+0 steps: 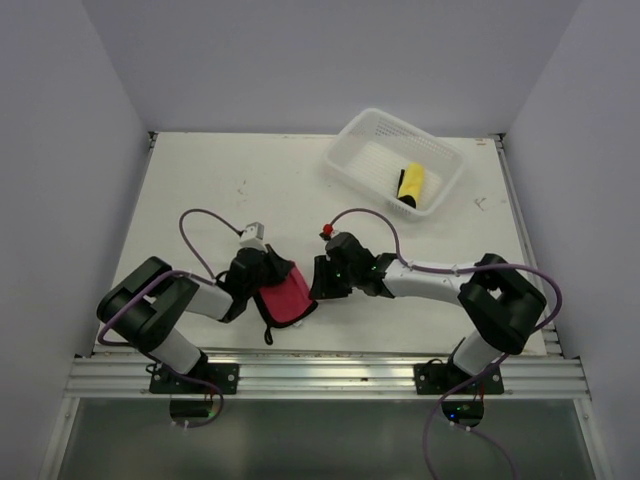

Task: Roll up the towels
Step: Fold the towel

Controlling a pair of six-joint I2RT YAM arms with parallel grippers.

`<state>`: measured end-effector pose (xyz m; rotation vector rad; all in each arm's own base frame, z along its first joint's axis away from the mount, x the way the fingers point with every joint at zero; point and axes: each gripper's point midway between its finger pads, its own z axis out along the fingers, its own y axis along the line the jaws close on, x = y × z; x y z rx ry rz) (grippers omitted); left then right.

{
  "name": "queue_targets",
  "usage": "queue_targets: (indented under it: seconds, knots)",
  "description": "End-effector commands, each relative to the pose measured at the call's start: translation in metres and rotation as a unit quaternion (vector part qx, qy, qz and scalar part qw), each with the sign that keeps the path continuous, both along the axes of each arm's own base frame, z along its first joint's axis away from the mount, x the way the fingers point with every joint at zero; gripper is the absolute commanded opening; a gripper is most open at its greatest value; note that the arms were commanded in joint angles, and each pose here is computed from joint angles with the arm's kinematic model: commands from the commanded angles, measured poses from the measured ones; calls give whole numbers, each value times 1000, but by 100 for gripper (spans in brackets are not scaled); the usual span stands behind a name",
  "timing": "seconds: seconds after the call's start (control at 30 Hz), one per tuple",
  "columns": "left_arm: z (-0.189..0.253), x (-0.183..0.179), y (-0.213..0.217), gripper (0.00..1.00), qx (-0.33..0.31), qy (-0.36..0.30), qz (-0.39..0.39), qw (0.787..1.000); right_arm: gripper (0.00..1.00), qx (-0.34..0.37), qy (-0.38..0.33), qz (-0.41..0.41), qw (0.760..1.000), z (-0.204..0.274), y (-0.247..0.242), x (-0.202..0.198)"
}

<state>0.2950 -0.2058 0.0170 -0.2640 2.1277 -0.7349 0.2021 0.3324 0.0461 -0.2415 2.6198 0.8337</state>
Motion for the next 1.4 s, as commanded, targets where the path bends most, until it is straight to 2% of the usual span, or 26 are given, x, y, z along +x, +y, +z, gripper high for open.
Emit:
queue_targets:
  seconds: [0.0, 0.33, 0.6, 0.87, 1.0, 1.23, 1.37]
  knots:
    - [-38, -22, 30, 0, 65, 54, 30, 996, 36, 24, 6, 20, 999, 4, 14, -10]
    - [-35, -23, 33, 0, 77, 46, 48, 995, 37, 2, 2, 36, 999, -2, 18, -18]
    - [-34, -25, 33, 0, 75, 43, 48, 995, 37, -30, 11, 51, 998, -25, 21, -35]
    - [-33, -26, 33, 0, 72, 41, 48, 995, 37, -59, 4, 50, 997, -35, 12, -33]
    - [-32, -26, 32, 0, 70, 38, 48, 996, 38, -65, -11, 53, 996, -24, 9, -29]
    - [-26, -30, 32, 0, 54, 23, 41, 997, 52, -42, -58, 35, 997, 27, -5, -15]
    - [-27, -30, 32, 0, 55, 25, 41, 997, 55, -27, -59, 15, 998, 41, -11, -7]
